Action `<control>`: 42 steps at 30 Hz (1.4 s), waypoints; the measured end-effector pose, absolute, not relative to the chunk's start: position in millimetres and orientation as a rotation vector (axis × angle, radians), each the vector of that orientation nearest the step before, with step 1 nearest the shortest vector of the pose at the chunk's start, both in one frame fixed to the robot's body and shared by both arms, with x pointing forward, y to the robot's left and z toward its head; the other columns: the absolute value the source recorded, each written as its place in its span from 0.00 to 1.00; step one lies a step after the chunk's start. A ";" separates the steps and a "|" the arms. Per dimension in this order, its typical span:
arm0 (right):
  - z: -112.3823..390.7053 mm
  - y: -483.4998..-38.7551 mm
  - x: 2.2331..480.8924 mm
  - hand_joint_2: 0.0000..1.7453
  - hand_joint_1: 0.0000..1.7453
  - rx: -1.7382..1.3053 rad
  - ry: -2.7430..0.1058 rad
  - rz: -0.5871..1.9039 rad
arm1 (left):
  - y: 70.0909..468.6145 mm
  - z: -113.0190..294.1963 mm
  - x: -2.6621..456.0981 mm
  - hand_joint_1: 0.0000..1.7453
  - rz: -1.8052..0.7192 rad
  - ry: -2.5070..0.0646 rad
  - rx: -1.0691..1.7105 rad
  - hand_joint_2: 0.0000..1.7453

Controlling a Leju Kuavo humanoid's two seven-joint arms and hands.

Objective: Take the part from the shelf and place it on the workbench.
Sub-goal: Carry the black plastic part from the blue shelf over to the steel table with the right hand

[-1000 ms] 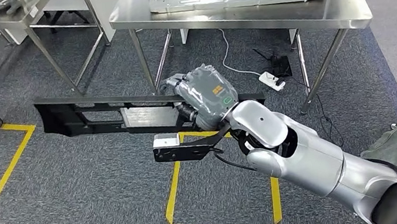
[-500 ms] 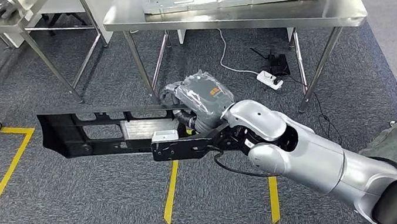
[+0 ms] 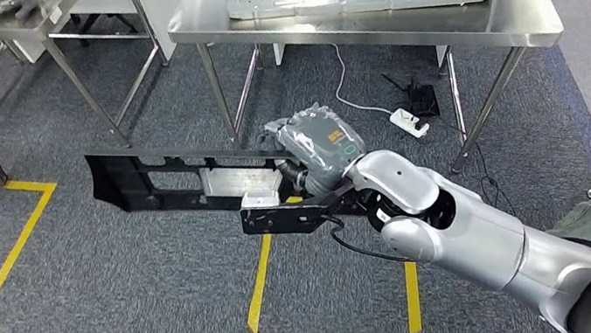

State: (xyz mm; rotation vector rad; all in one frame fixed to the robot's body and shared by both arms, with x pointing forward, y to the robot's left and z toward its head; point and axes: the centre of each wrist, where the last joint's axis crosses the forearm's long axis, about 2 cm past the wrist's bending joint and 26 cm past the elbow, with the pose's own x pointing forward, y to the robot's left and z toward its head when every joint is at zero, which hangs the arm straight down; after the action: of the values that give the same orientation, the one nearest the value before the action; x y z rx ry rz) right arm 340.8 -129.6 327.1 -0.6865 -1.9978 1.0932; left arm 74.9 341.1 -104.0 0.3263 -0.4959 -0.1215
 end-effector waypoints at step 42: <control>344.6 -160.1 341.5 1.00 1.00 -0.904 -1.947 1.073 | 334.4 -105.3 71.4 0.00 -0.114 -0.499 0.292 1.00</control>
State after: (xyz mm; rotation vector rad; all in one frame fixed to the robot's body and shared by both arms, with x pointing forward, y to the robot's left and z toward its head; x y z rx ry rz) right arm 341.5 -160.1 344.6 -0.9037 -1.9468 1.0733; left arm 71.4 334.4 -105.3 0.2916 -0.4991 -0.1144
